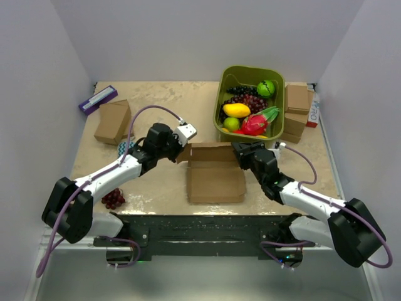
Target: Fold the paper box
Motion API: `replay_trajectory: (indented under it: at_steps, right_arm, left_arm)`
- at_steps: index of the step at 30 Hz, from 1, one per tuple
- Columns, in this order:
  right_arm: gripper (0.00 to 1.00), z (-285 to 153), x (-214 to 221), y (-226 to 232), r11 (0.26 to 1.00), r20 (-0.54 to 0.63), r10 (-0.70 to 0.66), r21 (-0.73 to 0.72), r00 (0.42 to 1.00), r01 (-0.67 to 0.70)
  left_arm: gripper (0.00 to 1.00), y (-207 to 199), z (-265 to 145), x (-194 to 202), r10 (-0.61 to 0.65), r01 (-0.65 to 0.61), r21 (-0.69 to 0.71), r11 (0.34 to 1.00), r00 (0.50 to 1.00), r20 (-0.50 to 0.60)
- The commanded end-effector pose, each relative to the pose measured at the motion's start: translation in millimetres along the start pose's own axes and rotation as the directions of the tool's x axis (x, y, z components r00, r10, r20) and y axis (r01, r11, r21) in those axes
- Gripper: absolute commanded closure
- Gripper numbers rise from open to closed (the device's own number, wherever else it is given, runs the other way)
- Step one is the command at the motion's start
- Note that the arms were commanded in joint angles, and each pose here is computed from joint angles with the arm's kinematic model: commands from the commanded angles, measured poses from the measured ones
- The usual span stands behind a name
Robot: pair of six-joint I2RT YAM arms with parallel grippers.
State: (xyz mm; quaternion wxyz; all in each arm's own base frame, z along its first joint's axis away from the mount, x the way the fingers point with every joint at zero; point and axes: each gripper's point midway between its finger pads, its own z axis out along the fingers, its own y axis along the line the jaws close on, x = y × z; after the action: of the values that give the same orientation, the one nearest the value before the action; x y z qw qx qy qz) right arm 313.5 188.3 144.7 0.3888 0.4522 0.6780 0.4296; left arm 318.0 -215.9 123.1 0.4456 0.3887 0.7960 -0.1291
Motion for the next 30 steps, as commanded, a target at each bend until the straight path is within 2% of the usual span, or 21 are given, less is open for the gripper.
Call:
replay_trajectory:
  at_steps: [1,5,8,9,11,12,14,15,16,18,19,22,25,26,29,30]
  right_arm:
    - [0.58,5,-11,1,1.000,0.062,0.027,-0.013,0.998,-0.026]
    - [0.74,9,-11,-4,1.000,0.070,0.024,-0.002,0.997,-0.024]
    - [0.77,13,-10,-10,0.999,0.071,0.028,0.015,0.997,-0.029]
    - [0.85,13,-9,-11,0.999,0.070,0.031,0.015,0.997,-0.032]
    - [0.90,15,-8,-13,0.999,0.064,0.040,0.016,0.997,-0.041]
    - [0.95,17,-7,-16,0.999,0.062,0.036,0.025,0.997,-0.038]
    - [0.98,18,-6,-16,0.999,0.059,0.041,0.024,0.997,-0.043]
    - [0.99,19,-5,-17,0.999,0.055,0.041,0.029,0.998,-0.043]
    - [0.99,19,-5,-19,0.999,0.056,0.040,0.032,0.998,-0.042]
    - [1.00,19,-5,-20,0.998,0.058,0.040,0.036,0.998,-0.042]
    - [1.00,19,-5,-21,0.998,0.059,0.039,0.039,0.997,-0.041]
    - [1.00,18,-7,-21,0.998,0.065,0.039,0.042,0.997,-0.041]
    - [1.00,17,-8,-20,0.998,0.071,0.037,0.042,0.997,-0.040]
    - [1.00,17,-8,-20,0.998,0.070,0.034,0.042,0.997,-0.037]
    - [1.00,16,-8,-22,0.998,0.070,0.032,0.046,0.997,-0.035]
    - [1.00,16,-8,-22,0.998,0.071,0.033,0.048,0.997,-0.036]
  left_arm:
    - [1.00,-1,-3,0,0.022,-0.022,-0.002,1.000,1.000,0.008]
    - [1.00,-6,-2,-1,0.015,-0.015,0.023,1.000,1.000,0.012]
    - [1.00,-10,-2,0,0.009,-0.010,0.040,0.999,1.000,0.013]
    - [1.00,-11,-2,-1,0.010,-0.010,0.044,0.999,1.000,0.016]
    - [1.00,-13,-2,-1,0.007,-0.007,0.051,0.999,1.000,0.013]
    - [1.00,-14,-2,-1,-0.003,0.002,0.053,0.999,1.000,0.014]
    - [0.99,-14,-4,-3,-0.016,0.016,0.053,0.998,1.000,0.011]
    - [0.92,-14,-5,-5,-0.036,0.035,0.051,0.998,0.999,0.014]
    - [0.77,-14,-7,-6,-0.046,0.045,0.047,0.998,0.999,0.015]
    - [0.61,-14,-12,-11,-0.077,0.076,0.041,0.996,0.997,0.031]
    - [0.44,-14,-14,-13,-0.087,0.085,0.042,0.996,0.996,0.038]
    - [0.27,-13,-23,-17,-0.137,0.136,0.022,0.990,0.988,0.066]
    - [0.22,-8,-38,-25,-0.199,0.201,-0.003,0.980,0.972,0.128]
    - [0.21,-3,-49,-34,-0.222,0.230,-0.027,0.973,0.958,0.180]
    - [0.18,15,-63,-33,-0.337,0.378,-0.092,0.921,0.893,0.298]
    - [0.18,21,-75,-38,-0.408,0.469,-0.097,0.878,0.838,0.364]
